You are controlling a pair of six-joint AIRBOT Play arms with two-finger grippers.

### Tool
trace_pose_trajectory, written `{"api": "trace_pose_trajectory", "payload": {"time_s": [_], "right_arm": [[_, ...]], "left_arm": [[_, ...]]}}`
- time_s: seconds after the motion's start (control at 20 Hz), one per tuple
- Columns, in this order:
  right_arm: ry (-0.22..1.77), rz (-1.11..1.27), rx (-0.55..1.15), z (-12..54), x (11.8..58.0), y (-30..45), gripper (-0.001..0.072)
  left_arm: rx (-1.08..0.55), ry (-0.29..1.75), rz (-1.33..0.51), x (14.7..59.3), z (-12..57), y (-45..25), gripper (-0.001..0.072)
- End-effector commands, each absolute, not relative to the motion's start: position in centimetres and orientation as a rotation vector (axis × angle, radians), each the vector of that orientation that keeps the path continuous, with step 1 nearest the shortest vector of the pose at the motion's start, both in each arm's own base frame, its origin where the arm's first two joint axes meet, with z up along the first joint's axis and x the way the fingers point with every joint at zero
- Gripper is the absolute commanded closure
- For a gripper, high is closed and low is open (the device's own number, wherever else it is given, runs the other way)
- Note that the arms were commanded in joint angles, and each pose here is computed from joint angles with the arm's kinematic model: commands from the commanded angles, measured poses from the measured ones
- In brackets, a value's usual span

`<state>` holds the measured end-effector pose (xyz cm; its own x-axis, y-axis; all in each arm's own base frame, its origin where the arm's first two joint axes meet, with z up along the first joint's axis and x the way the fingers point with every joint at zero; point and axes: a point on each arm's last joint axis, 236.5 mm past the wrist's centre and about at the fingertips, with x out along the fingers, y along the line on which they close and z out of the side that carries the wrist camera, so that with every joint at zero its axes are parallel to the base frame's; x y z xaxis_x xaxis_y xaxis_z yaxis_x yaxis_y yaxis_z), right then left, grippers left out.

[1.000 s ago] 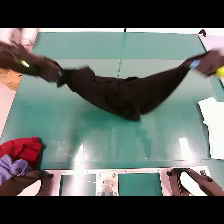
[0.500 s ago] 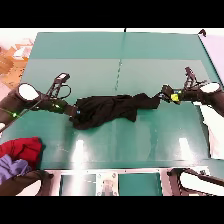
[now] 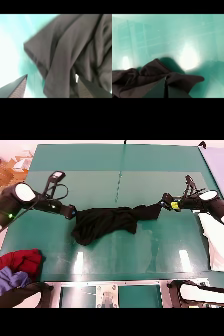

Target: Fold the shirts.

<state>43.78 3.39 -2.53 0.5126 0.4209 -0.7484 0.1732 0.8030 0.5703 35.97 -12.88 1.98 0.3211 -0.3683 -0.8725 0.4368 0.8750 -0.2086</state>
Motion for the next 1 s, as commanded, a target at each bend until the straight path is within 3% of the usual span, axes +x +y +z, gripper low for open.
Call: {"api": "trace_pose_trajectory", "payload": {"time_s": [0.0,0.25,0.35,0.65,0.7,0.75,0.8,0.95], "right_arm": [[1.050,0.162,0.645,-2.6,43.6,3.0,0.0699],[1.051,0.162,0.646,-2.6,43.6,3.0,0.0699],[1.051,0.162,0.646,-2.6,43.6,3.0,0.0699],[1.046,0.169,0.632,-2.6,43.7,3.0,0.0699],[1.046,0.169,0.633,-2.6,43.7,2.9,0.0699],[1.045,0.169,0.632,-2.6,43.7,2.9,0.0699],[1.042,0.170,0.630,-2.5,43.7,2.9,0.0699],[0.997,0.208,0.610,0.4,45.2,3.0,0.0699]], "left_arm": [[0.099,1.309,-0.458,34.7,-2.0,-10.8,0.0017],[-0.039,1.216,-0.415,40.3,-7.1,-12.7,0.0018],[-0.092,1.185,-0.411,41.8,-8.7,-13.5,0.0077],[-0.193,1.140,-0.453,43.2,-10.0,-15.6,0.0079],[-0.217,1.137,-0.468,43.2,-10.2,-16.1,0.0245],[-0.222,1.123,-0.483,43.4,-10.0,-16.5,0.0550],[-0.208,1.104,-0.505,43.7,-9.3,-16.7,0.0679],[-0.157,0.997,-0.573,45.9,-3.1,-17.7,0.0681]]}}
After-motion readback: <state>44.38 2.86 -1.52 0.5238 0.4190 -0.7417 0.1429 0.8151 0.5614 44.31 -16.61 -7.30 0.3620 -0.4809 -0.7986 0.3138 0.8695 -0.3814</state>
